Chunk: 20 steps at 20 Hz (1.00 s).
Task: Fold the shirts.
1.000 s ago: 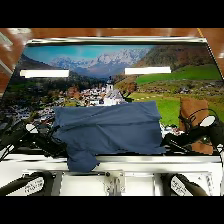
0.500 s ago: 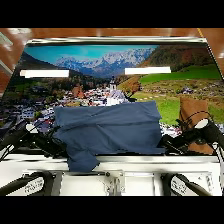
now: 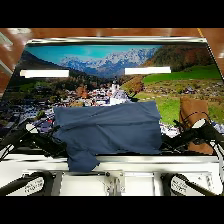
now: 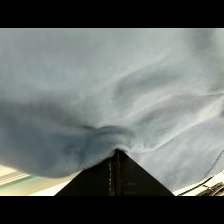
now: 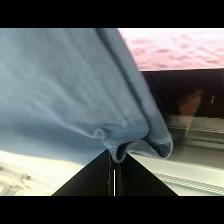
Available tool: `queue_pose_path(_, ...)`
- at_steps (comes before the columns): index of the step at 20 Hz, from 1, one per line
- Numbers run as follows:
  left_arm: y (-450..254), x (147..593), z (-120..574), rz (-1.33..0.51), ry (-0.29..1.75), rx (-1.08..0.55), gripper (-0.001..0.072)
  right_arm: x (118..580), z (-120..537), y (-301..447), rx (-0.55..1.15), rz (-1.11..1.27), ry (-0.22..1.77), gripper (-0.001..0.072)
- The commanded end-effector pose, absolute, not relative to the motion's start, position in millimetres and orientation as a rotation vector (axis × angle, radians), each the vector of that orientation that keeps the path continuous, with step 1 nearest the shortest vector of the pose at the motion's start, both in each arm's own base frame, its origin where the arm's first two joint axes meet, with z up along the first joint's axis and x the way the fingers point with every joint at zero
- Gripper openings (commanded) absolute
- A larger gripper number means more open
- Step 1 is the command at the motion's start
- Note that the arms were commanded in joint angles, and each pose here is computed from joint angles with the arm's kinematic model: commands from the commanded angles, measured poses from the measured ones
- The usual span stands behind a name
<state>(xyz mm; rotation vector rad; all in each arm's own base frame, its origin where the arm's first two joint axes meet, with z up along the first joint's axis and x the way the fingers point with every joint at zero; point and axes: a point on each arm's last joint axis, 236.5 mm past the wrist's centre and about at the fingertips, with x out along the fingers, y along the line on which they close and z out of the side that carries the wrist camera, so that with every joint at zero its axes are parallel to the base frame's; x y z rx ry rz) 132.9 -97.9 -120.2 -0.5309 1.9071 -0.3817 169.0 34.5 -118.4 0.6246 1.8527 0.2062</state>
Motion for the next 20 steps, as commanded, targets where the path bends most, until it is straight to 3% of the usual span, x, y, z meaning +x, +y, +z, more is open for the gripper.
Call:
queue_pose_path(1, -95, 158, -107, -0.413, 1.803, -0.475, 0.0035, 173, -107, 46, 0.608, 0.343, 1.821, 0.0064)
queue_pose_path(5, -80, 243, -33, -0.428, 1.416, -0.313, 0.0035, 240, -69, 49, 0.583, 0.396, 1.527, 0.0063)
queue_pose_path(8, -72, 284, 16, -0.392, 1.235, -0.298, 0.0035, 299, -29, 44, 0.600, 0.374, 1.301, 0.0063)
queue_pose_path(13, -70, 323, 49, -0.372, 1.093, -0.311, 0.0035, 346, -1, 30, 0.552, 0.313, 1.144, 0.0062)
queue_pose_path(20, -71, 343, 18, -0.379, 1.135, -0.390, 0.0033, 402, -13, 41, 0.378, 0.250, 1.102, 0.0063)
